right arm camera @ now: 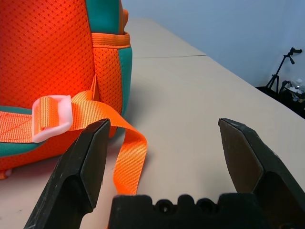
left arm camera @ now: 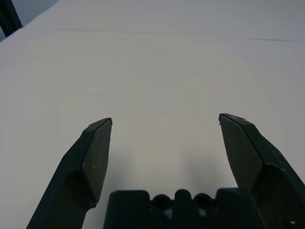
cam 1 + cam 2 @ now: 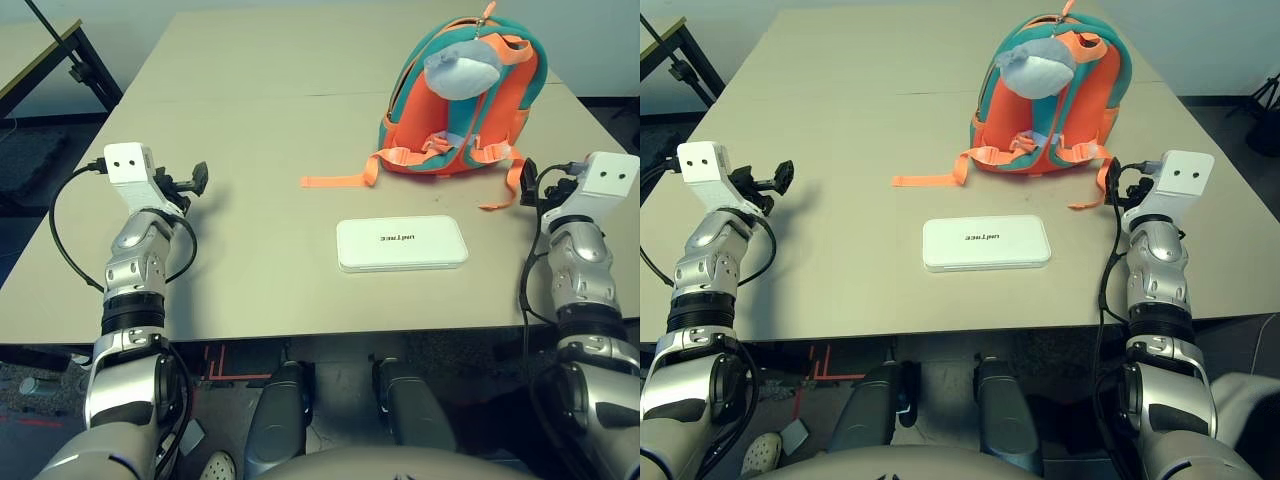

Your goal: Put the pencil case into the backpack and zip it.

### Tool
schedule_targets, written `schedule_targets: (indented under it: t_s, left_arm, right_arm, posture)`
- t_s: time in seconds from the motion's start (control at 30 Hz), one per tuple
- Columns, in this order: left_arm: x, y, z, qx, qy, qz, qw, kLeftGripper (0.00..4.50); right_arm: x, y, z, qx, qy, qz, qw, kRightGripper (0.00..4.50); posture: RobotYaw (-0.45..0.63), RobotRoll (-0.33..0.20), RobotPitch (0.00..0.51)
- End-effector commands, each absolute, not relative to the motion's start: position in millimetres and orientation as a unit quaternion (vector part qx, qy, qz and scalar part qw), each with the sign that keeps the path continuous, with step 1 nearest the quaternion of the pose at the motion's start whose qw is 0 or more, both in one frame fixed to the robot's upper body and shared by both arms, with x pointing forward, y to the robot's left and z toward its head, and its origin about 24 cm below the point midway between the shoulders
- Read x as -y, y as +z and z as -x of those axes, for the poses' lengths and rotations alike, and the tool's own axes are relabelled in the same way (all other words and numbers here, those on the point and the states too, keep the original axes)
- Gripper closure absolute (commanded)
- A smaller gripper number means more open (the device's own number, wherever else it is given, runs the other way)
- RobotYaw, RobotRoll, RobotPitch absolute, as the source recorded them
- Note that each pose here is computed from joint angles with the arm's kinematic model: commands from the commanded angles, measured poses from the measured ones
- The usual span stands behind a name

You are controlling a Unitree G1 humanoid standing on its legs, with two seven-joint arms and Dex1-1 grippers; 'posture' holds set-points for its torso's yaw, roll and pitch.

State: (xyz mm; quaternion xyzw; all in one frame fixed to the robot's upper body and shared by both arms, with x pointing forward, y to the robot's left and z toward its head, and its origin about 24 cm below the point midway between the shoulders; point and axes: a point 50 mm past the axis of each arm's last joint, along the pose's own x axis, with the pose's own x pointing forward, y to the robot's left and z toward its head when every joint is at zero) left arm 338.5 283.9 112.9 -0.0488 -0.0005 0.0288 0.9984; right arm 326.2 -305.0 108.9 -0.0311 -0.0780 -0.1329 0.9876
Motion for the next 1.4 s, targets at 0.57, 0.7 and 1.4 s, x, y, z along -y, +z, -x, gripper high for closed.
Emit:
schedule_targets:
  t_s: [0.57, 0.7, 1.4]
  left_arm:
    - [-242.6, 134.7, -333.0, -0.029, -0.110, 0.119, 0.986, 0.00]
    - [-220.0, 142.4, -323.3, -0.067, -0.195, 0.148, 0.967, 0.00]
    - [-163.7, 119.2, -292.1, -0.311, -0.380, 0.374, 0.787, 0.00]
  right_arm:
    - [303.4, 115.5, -331.0, 0.079, -0.117, 0.042, 0.989, 0.02]
    - [302.8, 114.5, -331.8, 0.076, -0.114, 0.042, 0.990, 0.02]
    - [286.5, 110.5, -321.2, 0.037, -0.033, 0.115, 0.992, 0.02]
  posture:
    - [0.04, 0.000, 0.164]
    - [0.05, 0.000, 0.162]
    - [-0.02, 0.000, 0.155]
